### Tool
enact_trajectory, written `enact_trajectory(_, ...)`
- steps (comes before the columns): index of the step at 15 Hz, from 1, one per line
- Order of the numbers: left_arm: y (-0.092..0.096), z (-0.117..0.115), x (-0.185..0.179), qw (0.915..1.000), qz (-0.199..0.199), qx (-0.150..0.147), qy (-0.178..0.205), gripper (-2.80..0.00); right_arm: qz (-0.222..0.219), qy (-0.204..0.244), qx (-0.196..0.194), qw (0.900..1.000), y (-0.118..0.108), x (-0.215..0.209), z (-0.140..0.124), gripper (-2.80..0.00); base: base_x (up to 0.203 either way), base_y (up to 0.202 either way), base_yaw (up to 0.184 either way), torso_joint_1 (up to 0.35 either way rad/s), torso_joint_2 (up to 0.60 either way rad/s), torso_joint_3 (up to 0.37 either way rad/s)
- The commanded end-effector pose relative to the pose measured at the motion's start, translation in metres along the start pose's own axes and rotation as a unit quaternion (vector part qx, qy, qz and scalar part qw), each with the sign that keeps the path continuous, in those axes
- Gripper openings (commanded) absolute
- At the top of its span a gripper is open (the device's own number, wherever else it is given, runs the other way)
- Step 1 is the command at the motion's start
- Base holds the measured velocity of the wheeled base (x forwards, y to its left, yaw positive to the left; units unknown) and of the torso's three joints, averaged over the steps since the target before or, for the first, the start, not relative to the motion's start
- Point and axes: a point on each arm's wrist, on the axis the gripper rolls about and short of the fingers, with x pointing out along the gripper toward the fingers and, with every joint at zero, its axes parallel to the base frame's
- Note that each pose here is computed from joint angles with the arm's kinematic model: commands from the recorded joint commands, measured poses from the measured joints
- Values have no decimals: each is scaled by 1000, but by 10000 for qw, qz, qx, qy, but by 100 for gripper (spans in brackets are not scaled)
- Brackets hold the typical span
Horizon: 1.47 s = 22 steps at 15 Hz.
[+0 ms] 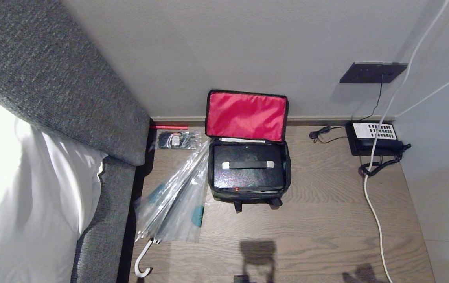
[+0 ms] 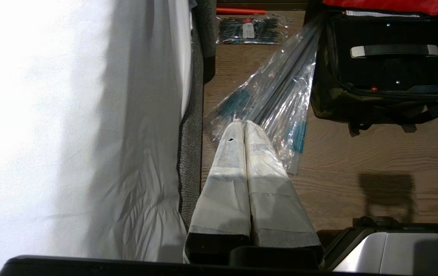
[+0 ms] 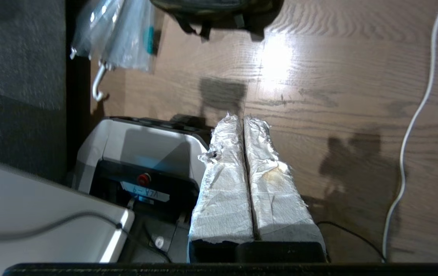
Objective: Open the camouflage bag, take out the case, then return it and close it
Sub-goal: Grip the handle
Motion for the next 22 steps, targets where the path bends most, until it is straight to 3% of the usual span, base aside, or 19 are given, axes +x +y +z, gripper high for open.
enact_trajectory(1,0,0,0,10000,0,1,1,-280,19,828,219,9963,-10,33,21,-280,0,0,0,0,0,0)
enact_trajectory(4,0,0,0,10000,0,1,2,-280,16,1750,301,9841,-23,83,53,-280,0,0,0,0,0,0)
enact_trajectory(6,0,0,0,10000,0,1,1,-280,29,2337,66,9723,-34,122,69,-280,0,0,0,0,0,0)
enact_trajectory(9,0,0,0,10000,0,1,1,-280,102,2929,-785,9529,-42,185,89,-280,0,0,0,0,0,0)
enact_trajectory(11,0,0,0,10000,0,1,8,-280,146,3123,-1373,9399,-28,232,93,-280,0,0,0,0,0,0)
enact_trajectory(15,0,0,0,10000,0,1,1,-280,-87,2544,-2103,9439,21,334,76,-280,0,0,0,0,0,0)
enact_trajectory(19,0,0,0,10000,0,1,0,-280,-257,1525,-2294,9610,70,412,56,-280,0,0,0,0,0,0)
enact_trajectory(20,0,0,0,10000,0,1,1,-280,-239,1354,-2286,9638,78,426,52,-104,0,0,0,0,0,0)
enact_trajectory(21,0,0,0,10000,0,1,7,-280,-236,1258,-2314,9644,82,438,50,0,0,0,0,0,0,0)
enact_trajectory(22,0,0,0,10000,0,1,6,-280,-251,1187,-2469,9614,87,450,45,0,0,0,0,0,0,0)
